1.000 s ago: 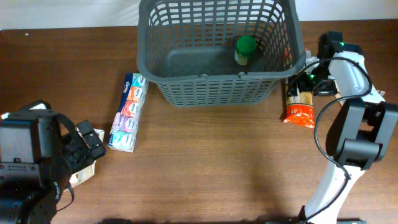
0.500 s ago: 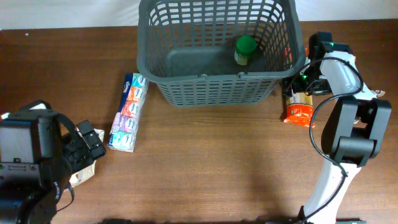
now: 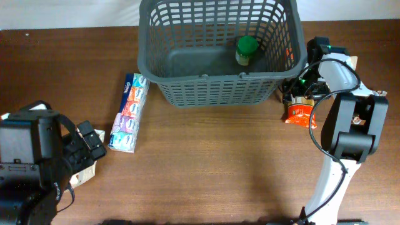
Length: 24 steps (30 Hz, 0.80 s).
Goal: Pack container
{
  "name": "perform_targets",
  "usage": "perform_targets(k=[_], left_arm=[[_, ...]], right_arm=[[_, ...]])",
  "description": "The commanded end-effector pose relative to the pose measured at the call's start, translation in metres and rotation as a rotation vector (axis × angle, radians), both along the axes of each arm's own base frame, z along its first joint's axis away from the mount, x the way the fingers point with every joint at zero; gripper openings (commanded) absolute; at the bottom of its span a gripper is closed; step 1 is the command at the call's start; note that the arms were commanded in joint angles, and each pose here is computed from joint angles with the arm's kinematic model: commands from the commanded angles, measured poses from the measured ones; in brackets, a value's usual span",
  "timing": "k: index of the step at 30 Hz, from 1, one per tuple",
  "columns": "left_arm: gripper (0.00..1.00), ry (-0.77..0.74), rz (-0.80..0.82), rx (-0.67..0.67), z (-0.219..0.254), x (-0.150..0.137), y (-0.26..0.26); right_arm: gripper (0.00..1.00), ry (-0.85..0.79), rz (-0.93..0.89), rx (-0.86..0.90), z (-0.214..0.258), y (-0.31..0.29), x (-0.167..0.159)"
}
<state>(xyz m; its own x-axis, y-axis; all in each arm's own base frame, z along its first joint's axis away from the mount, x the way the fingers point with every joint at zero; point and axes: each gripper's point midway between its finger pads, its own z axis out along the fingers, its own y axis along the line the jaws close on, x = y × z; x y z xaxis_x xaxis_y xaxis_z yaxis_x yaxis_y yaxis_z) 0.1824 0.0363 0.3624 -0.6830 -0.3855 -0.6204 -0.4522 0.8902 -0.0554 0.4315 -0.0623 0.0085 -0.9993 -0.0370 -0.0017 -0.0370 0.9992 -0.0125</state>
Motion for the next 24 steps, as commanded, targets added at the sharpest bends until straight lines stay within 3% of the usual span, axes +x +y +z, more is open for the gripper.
perform_targets(k=[1, 24], left_arm=[[1.00, 0.002, -0.009, 0.002, 0.000, 0.000, 0.000], [1.00, 0.002, -0.009, 0.002, 0.000, 0.000, 0.000]], right_arm=[[0.99, 0.018, -0.001, -0.021, -0.007, -0.001, -0.002], [0.99, 0.032, -0.033, -0.021, -0.014, -0.014, -0.007]])
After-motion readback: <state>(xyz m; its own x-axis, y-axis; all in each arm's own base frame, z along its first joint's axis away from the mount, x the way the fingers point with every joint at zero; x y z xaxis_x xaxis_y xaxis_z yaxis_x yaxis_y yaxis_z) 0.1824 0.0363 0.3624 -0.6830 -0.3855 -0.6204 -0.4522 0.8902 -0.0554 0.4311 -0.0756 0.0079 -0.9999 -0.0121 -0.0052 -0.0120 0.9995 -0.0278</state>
